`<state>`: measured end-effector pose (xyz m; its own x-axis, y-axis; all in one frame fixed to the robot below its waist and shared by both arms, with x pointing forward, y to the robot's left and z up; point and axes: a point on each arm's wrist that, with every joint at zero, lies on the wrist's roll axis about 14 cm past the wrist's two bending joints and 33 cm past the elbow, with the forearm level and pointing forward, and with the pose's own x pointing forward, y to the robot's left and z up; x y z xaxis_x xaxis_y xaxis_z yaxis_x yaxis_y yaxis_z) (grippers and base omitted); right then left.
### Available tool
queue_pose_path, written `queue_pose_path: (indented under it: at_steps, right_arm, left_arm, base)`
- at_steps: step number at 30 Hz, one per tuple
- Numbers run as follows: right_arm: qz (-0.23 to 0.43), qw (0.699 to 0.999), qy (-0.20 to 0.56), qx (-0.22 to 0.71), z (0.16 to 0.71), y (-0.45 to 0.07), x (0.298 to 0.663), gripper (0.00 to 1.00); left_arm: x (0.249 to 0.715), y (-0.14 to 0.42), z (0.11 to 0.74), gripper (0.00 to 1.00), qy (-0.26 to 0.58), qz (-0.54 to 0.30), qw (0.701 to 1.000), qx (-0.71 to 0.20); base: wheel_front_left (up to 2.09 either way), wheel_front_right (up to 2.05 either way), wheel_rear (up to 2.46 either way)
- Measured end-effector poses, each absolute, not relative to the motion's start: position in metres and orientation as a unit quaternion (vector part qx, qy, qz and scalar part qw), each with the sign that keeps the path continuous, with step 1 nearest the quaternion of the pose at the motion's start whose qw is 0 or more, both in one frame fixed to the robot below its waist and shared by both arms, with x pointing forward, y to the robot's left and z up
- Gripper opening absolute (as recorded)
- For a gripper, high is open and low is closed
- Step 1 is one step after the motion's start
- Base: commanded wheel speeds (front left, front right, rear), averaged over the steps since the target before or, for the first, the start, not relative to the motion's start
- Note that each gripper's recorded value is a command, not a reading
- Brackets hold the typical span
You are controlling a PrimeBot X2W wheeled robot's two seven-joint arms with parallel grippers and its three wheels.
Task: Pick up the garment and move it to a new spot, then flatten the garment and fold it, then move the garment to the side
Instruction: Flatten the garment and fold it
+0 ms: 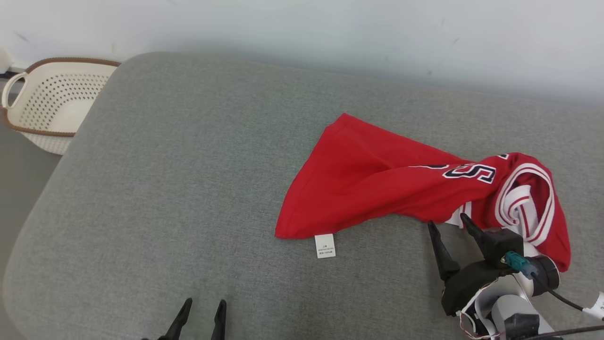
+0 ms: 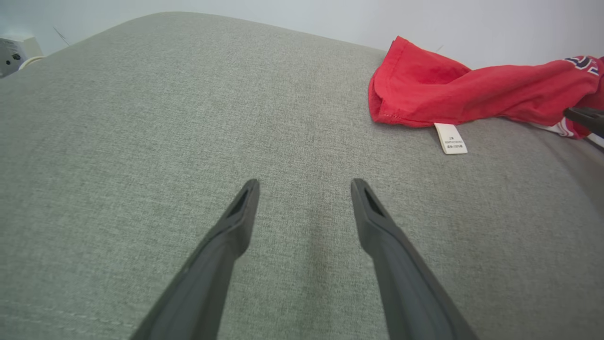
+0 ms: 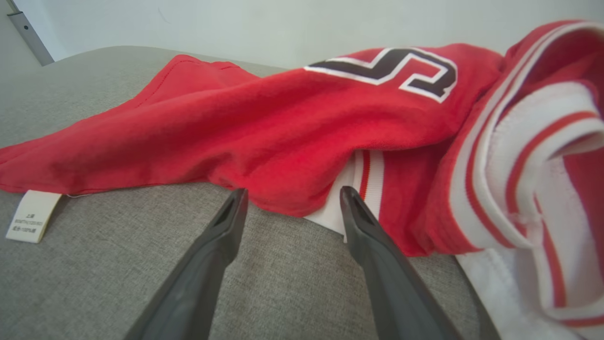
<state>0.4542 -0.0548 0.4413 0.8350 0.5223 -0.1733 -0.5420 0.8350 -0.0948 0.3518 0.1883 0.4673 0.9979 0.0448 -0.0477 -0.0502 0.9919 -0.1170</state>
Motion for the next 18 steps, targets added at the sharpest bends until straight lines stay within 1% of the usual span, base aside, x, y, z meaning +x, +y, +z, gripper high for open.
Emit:
queue_pose_path:
  at_steps: [6, 7, 8, 9, 10, 14, 18]
  right_arm:
    - [0.270, 0.956, 0.091, -0.065, 0.430, -0.052, 0.465, 1.00]
    - [0.271, 0.956, 0.092, -0.064, 0.430, -0.050, 0.467, 0.91]
    - [0.271, 0.956, 0.093, -0.064, 0.429, -0.048, 0.469, 0.67]
    - [0.271, 0.956, 0.094, -0.063, 0.428, -0.046, 0.470, 0.31]
    - [0.272, 0.956, 0.093, -0.064, 0.429, -0.045, 0.473, 0.00]
    - [0.285, 0.954, 0.063, -0.066, 0.445, -0.031, 0.484, 0.00]
    - [0.298, 0.952, 0.011, -0.062, 0.477, -0.019, 0.498, 0.00]
  left_arm:
    - [0.351, 0.196, 0.474, 1.00, 0.014, 0.035, 0.998, -0.044]
    - [0.350, 0.197, 0.474, 1.00, 0.013, 0.037, 0.998, -0.044]
    - [0.349, 0.199, 0.475, 1.00, 0.012, 0.040, 0.998, -0.043]
    - [0.348, 0.200, 0.475, 1.00, 0.012, 0.043, 0.998, -0.043]
    - [0.347, 0.202, 0.475, 1.00, 0.012, 0.046, 0.998, -0.042]
    - [0.344, 0.211, 0.472, 1.00, 0.018, 0.063, 0.997, -0.036]
    - [0.344, 0.214, 0.470, 1.00, 0.022, 0.067, 0.997, -0.034]
  base:
    - [0.00, 0.00, 0.00]
    - [0.00, 0.00, 0.00]
    - [0.00, 0.00, 0.00]
    - [0.00, 0.00, 0.00]
    - [0.00, 0.00, 0.00]
    - [0.00, 0.00, 0.00]
    - [0.00, 0.00, 0.00]
